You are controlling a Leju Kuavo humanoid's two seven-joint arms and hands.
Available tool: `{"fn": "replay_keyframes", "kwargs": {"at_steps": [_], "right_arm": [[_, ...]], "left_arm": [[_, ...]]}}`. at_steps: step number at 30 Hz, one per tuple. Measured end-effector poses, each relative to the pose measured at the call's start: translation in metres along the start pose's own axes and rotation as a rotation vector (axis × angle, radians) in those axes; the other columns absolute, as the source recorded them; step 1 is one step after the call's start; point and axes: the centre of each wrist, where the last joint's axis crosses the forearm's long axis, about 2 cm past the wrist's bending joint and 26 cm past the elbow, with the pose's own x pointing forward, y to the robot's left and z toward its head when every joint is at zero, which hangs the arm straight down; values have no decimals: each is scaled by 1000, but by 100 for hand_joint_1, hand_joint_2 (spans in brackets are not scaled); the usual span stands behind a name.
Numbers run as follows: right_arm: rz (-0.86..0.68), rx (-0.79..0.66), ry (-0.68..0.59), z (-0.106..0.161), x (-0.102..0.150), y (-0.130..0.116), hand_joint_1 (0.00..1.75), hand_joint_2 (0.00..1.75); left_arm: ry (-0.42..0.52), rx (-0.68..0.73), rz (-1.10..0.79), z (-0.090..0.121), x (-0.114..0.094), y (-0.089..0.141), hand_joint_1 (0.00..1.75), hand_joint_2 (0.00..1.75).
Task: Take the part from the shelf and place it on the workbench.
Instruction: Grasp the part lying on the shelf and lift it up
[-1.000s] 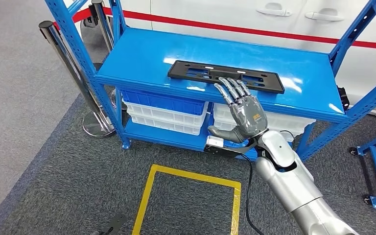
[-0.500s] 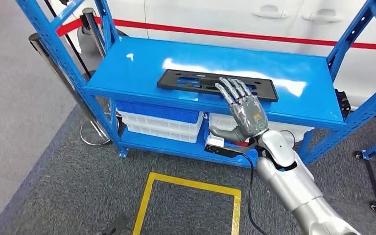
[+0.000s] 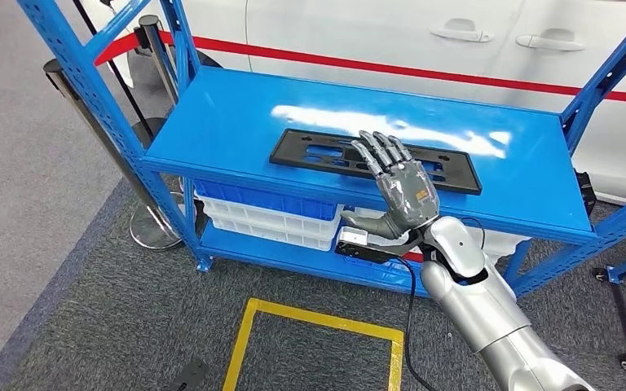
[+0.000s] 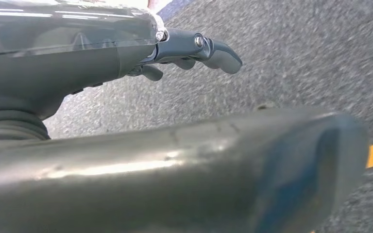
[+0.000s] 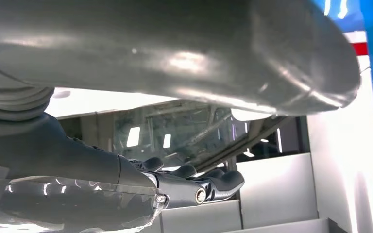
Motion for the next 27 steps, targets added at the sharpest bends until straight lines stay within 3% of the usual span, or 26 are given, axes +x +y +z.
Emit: {"fn": "replay_keyframes", "kwargs": {"at_steps": [10, 14, 27], "right_arm": [[-1, 11, 16, 8, -1, 6, 0, 0], [-1, 10, 18, 8, -1, 6, 0, 175], [102, 47, 28, 8, 1, 9, 0, 175]], "left_arm": [[-4, -6, -10, 0, 1, -1, 0, 0], [-13, -9, -11, 0, 2, 0, 0, 0], [-27, -17, -16, 0, 2, 0, 0, 0]]}}
